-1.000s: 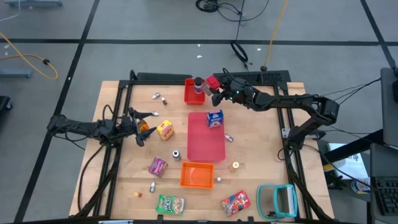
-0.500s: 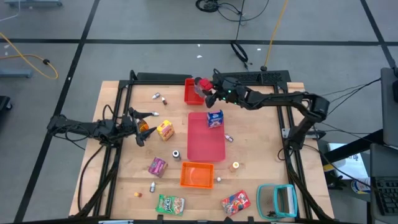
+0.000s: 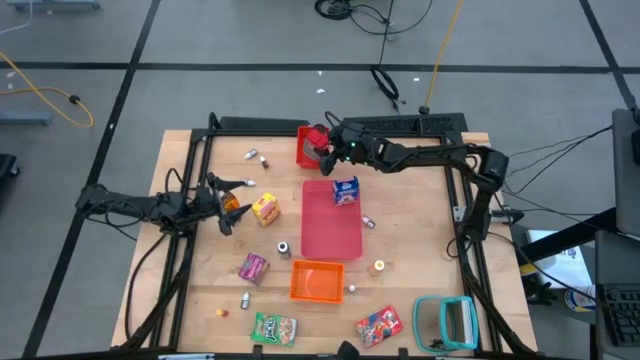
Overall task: Pick & Place Kitchen Items
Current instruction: Put the red seasoning can into the red bin
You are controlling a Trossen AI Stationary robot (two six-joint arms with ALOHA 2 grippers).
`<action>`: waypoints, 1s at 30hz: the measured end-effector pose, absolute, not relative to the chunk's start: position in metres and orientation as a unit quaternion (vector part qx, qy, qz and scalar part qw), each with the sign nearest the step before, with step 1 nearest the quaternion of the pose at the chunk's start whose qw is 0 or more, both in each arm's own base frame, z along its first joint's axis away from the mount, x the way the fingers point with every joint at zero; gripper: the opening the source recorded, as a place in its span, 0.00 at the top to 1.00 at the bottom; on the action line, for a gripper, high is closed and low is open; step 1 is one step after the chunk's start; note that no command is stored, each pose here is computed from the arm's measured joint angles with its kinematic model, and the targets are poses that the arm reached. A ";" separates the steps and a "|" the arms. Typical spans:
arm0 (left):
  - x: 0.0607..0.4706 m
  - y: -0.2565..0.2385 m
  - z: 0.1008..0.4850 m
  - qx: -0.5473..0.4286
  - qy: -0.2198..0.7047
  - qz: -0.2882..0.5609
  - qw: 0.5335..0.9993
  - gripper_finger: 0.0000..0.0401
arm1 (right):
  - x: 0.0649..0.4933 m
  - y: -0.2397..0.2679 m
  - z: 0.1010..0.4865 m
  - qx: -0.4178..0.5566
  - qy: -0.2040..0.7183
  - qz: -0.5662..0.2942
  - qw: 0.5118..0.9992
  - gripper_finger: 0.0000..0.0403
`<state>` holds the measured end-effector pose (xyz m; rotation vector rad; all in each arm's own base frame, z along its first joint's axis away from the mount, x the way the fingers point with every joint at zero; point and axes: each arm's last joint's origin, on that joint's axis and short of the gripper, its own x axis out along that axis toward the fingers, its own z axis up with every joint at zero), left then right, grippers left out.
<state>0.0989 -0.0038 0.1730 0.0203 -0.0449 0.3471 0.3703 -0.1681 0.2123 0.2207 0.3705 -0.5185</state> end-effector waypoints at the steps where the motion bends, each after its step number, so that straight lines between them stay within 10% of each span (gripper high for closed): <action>1: 0.099 -0.004 0.173 0.010 -0.023 0.173 0.985 0.12 | 0.370 -0.169 0.210 0.106 0.190 -0.254 0.942 0.51; 30: 0.099 -0.004 0.173 0.011 -0.019 0.173 0.985 0.12 | 0.374 -0.184 0.185 0.072 0.225 -0.260 0.936 0.51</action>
